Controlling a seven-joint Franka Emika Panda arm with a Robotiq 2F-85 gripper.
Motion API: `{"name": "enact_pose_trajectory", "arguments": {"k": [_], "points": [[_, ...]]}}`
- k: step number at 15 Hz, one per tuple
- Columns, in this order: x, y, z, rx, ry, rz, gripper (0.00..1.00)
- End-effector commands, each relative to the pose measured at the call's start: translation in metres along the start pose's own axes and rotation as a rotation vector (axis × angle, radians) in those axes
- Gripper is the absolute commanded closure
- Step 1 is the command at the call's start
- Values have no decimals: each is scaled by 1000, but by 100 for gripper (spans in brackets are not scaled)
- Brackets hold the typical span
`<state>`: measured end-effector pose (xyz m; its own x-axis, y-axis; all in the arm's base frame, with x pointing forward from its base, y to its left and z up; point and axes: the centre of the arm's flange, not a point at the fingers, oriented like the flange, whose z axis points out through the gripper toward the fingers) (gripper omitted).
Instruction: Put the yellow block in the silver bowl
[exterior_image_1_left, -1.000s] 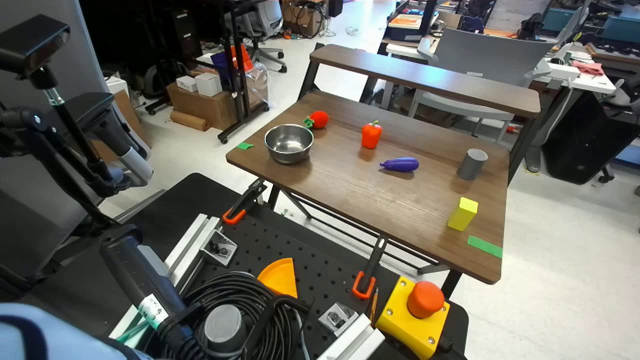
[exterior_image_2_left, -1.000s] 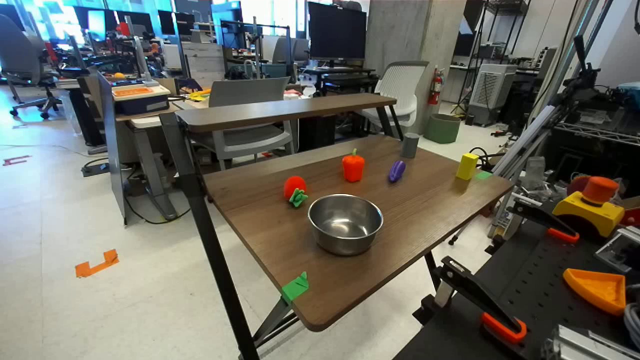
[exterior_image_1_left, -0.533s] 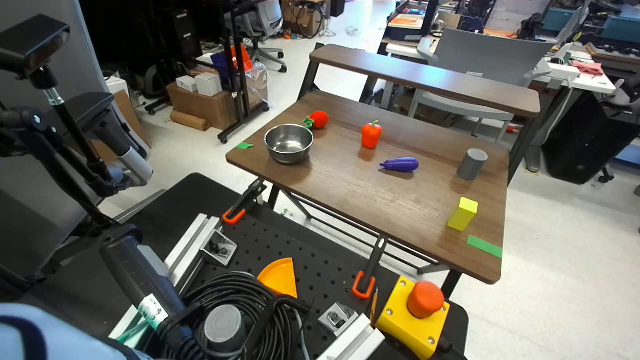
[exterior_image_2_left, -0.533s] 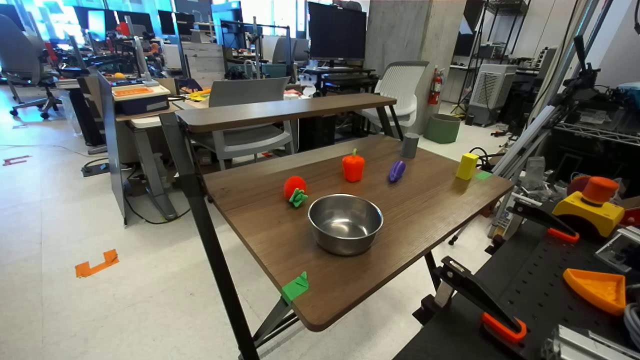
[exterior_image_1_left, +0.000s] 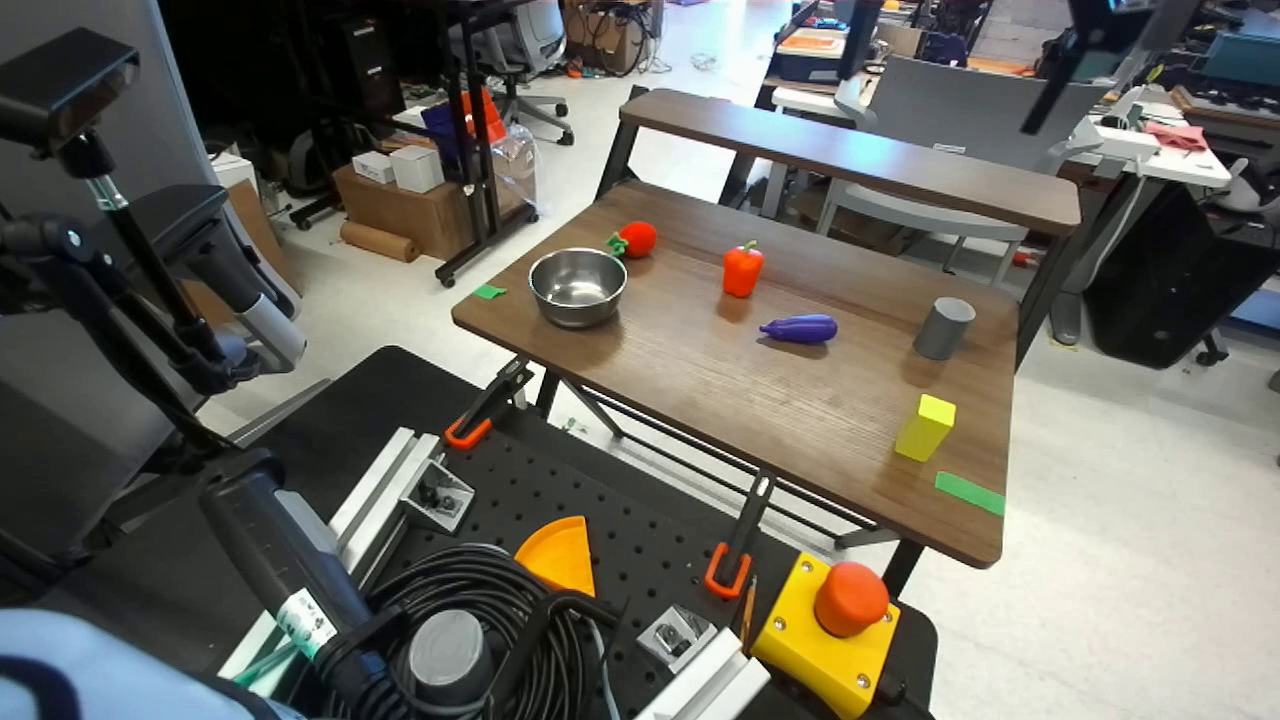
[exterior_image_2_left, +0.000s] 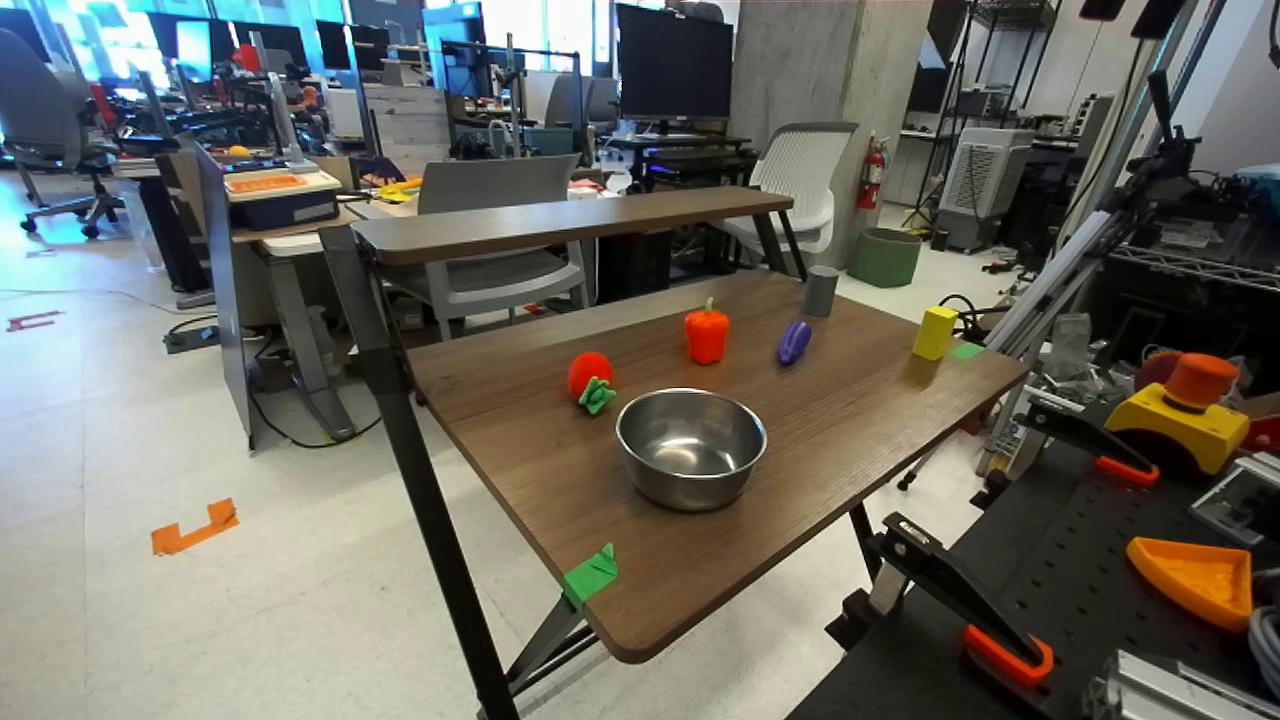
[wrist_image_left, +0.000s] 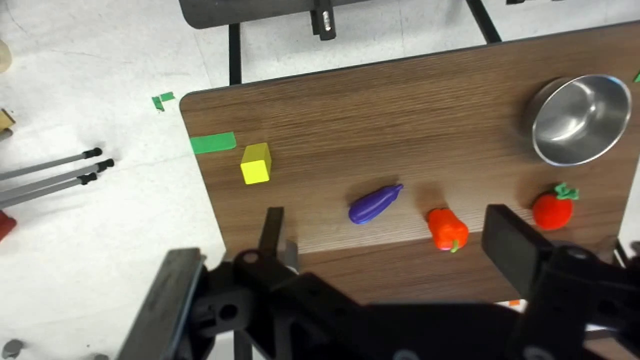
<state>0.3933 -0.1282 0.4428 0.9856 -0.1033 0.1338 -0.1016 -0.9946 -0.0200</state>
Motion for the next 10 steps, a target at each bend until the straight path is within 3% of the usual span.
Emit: {"name": "enact_pose_trajectory", "arguments": {"k": [1, 10], "points": [[33, 43, 28, -11, 9, 65, 0], [82, 100, 114, -44, -109, 169, 0]]}}
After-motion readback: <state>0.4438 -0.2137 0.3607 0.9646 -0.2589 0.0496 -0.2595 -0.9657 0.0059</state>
